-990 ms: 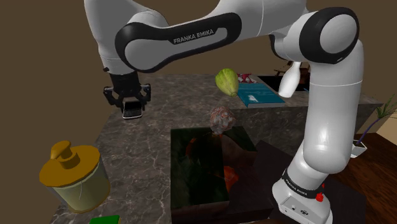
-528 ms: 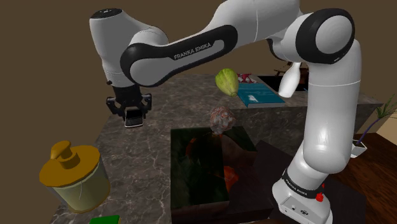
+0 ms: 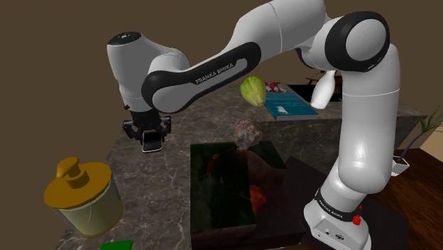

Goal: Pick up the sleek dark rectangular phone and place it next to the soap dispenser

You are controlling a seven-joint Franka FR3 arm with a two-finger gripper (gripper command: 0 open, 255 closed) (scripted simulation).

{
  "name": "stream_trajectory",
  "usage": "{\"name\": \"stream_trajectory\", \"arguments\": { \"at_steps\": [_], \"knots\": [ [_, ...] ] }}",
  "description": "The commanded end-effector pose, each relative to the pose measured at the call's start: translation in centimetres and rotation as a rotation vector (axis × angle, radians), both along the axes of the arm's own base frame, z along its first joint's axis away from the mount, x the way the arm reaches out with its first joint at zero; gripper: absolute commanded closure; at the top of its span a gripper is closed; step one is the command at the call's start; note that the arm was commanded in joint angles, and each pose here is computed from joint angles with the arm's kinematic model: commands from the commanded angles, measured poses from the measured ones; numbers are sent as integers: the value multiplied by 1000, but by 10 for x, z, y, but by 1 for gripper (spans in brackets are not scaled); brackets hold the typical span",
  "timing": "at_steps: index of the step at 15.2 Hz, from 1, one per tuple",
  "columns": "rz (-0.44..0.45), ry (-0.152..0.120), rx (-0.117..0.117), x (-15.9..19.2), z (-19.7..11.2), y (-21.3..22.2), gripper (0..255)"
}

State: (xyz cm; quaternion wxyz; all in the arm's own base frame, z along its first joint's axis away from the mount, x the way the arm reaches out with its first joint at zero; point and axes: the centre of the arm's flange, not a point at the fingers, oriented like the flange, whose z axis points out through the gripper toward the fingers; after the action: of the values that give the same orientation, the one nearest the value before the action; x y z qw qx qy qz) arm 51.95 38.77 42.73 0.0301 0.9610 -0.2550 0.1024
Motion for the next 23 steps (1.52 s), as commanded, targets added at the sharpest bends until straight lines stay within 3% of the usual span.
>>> {"name": "stream_trajectory", "arguments": {
  "at_steps": [1, 15, 22, 23],
  "knots": [
    [0, 0, 0, 0, -11, 0, 255],
    [0, 0, 0, 0, -87, 0, 255],
    [0, 0, 0, 0, -87, 0, 255],
    [0, 0, 0, 0, -87, 0, 0]
  ]
}}
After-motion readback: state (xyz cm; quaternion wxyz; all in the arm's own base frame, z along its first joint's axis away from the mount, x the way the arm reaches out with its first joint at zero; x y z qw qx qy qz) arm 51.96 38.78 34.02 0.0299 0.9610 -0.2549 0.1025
